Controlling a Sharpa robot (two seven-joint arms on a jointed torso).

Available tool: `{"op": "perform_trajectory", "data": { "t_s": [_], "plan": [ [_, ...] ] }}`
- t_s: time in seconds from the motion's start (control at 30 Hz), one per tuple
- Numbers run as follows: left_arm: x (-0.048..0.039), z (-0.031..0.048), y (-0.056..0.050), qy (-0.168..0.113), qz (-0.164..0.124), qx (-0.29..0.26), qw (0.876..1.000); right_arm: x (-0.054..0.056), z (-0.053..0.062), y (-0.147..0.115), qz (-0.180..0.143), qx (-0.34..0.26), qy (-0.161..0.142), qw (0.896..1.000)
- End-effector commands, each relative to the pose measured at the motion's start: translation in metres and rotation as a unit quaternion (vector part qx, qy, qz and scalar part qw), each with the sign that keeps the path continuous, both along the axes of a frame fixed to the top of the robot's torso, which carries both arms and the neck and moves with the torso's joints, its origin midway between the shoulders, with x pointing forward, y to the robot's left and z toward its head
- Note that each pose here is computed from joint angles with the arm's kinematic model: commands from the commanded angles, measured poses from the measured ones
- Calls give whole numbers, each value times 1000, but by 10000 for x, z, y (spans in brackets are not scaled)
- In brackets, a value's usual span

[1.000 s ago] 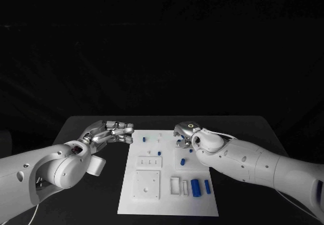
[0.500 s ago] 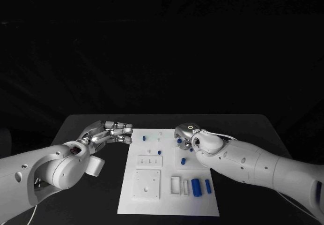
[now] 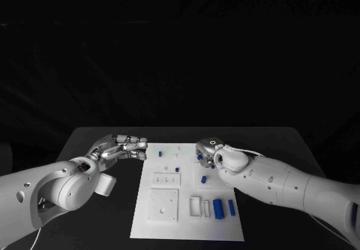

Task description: Assemble the parts on the task board

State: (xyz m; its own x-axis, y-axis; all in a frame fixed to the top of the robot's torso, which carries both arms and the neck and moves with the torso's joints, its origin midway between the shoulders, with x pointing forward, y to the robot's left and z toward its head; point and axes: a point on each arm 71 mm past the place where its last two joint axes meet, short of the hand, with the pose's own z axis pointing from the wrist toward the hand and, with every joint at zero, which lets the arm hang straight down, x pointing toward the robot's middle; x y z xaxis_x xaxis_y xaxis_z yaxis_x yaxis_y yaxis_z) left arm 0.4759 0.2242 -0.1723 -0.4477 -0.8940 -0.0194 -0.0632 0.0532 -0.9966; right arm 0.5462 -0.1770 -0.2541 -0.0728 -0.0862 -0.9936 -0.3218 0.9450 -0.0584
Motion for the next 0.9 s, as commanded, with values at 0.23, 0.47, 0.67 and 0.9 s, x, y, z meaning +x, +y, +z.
{"op": "perform_trajectory", "data": {
  "t_s": [0.23, 0.47, 0.67, 0.9],
  "plan": [
    [-5, 13, -23, 0, -11, -3, 1000, 10, 3, -5, -3, -6, -10, 1000],
    [-5, 11, -25, 1, -12, -3, 1000, 12, 9, 8, -1, -3, -15, 1000],
    [-5, 10, -28, 3, -13, -3, 1000, 14, 15, 27, 1, 2, -19, 1000],
    [-5, 9, -32, 4, -14, -2, 1000, 14, 28, 43, -2, 12, -25, 1000]
  ]
}}
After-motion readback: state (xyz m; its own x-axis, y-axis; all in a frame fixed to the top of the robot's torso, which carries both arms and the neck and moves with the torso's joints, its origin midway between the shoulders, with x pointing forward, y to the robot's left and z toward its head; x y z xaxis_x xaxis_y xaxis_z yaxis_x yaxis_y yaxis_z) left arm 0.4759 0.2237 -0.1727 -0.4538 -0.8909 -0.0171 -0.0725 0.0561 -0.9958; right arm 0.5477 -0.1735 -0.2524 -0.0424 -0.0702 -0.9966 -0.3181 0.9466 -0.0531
